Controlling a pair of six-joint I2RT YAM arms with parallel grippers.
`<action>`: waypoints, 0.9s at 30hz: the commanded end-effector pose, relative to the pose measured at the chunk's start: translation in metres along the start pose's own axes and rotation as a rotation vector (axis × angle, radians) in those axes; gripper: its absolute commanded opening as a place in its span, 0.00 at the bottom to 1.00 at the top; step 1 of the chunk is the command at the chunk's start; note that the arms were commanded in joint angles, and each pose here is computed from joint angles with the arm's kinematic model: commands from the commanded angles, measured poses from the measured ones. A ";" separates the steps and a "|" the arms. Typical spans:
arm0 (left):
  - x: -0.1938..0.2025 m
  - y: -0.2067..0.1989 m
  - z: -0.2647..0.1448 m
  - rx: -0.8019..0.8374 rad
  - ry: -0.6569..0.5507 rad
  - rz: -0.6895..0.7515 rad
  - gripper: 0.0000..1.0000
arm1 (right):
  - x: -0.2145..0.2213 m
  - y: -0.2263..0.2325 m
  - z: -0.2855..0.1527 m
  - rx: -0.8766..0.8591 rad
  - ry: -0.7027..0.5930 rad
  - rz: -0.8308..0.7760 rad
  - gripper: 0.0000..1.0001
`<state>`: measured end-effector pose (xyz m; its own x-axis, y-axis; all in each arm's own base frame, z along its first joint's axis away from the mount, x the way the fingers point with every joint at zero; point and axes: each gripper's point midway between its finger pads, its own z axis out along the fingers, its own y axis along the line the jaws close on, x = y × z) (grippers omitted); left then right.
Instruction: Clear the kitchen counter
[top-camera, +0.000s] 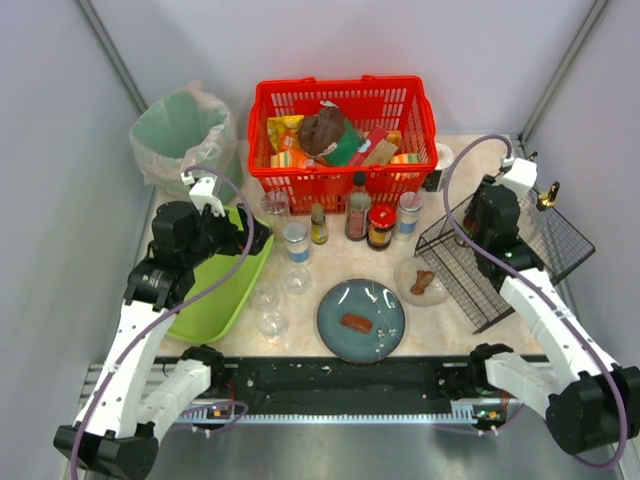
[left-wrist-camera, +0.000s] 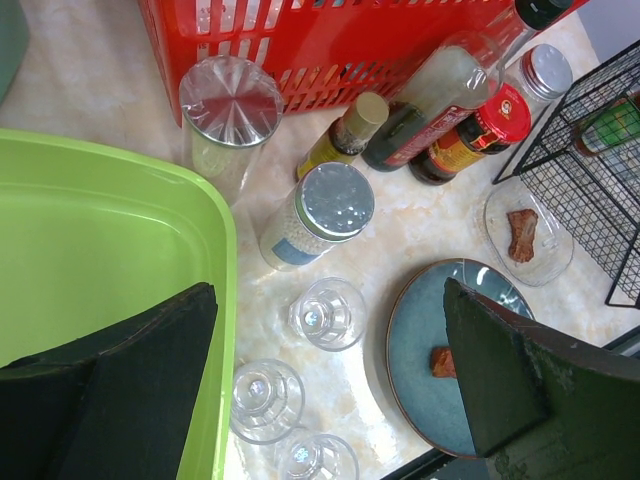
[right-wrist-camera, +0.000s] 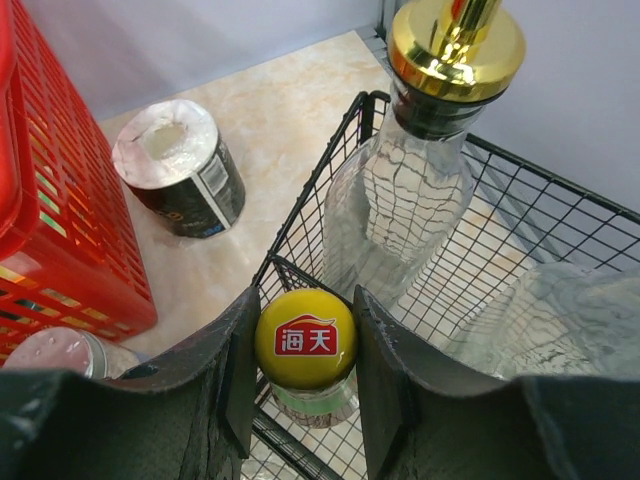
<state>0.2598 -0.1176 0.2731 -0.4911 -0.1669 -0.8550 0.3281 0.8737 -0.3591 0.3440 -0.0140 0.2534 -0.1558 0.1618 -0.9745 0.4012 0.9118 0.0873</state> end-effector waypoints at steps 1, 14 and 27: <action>-0.011 -0.005 -0.001 0.027 -0.038 0.008 0.98 | -0.045 0.009 0.006 -0.023 -0.155 0.126 0.00; -0.015 -0.009 0.001 0.039 -0.028 0.004 0.98 | -0.032 0.014 0.012 -0.033 -0.102 0.073 0.36; -0.019 -0.014 -0.015 0.042 -0.034 0.019 0.99 | -0.072 0.027 -0.014 -0.140 -0.069 0.065 0.66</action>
<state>0.2573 -0.1211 0.2715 -0.5171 -0.1618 -0.8405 0.3360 0.8648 -0.3732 0.3599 -0.0034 0.2884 -0.1146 0.1784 -0.9773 0.3479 0.9286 0.1287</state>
